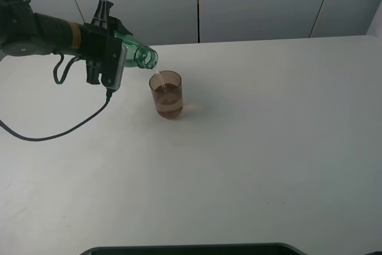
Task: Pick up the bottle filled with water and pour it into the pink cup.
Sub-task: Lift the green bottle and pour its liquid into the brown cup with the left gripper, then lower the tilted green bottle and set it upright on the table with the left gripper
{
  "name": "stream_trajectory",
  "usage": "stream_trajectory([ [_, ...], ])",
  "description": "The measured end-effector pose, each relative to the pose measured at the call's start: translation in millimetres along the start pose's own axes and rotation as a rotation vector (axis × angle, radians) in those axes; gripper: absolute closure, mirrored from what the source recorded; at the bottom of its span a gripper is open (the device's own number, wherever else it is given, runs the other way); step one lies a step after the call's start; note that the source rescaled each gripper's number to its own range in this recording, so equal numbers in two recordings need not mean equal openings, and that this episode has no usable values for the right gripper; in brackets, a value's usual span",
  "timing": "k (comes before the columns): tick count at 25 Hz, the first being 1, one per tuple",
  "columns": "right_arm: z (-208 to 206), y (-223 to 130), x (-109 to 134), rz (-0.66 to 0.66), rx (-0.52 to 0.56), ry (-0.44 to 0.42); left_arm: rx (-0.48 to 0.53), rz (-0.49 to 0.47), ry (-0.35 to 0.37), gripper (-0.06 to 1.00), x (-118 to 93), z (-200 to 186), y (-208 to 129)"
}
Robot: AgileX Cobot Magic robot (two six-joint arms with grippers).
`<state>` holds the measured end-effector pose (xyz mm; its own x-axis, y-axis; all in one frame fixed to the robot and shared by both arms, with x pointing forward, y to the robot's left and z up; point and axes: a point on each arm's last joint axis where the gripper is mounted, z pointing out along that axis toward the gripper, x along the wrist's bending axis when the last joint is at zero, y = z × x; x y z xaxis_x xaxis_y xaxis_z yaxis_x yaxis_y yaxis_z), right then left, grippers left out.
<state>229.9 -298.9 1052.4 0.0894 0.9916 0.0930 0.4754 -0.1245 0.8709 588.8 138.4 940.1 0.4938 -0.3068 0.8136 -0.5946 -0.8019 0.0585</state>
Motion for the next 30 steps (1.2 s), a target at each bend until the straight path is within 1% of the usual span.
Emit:
stream_trajectory([
  [5,0,0,0,0.000,0.000,0.000,-0.034,-0.103,0.070,0.94,7,0,3],
  [8,0,0,0,0.000,0.000,0.000,-0.071,-0.203,0.120,0.94,12,-1,5],
  [11,0,0,0,0.000,0.000,0.000,-0.124,-0.325,0.167,0.94,17,-2,8],
  [17,0,0,0,-0.002,0.000,0.000,-0.257,-0.685,0.274,0.94,30,-6,13],
  [19,0,0,0,-0.002,0.000,0.000,-0.270,-0.803,0.299,0.94,35,-9,12],
  [22,0,0,0,-0.002,0.000,0.000,-0.272,-0.980,0.342,0.94,37,-18,9],
  [25,0,0,0,-0.002,0.000,0.000,-0.290,-1.132,0.415,0.94,30,-28,7],
  [26,0,0,0,-0.002,0.000,0.000,-0.299,-1.168,0.442,0.94,28,-32,7],
  [30,0,0,0,-0.002,0.000,0.000,-0.289,-1.312,0.521,0.94,6,-40,3],
])
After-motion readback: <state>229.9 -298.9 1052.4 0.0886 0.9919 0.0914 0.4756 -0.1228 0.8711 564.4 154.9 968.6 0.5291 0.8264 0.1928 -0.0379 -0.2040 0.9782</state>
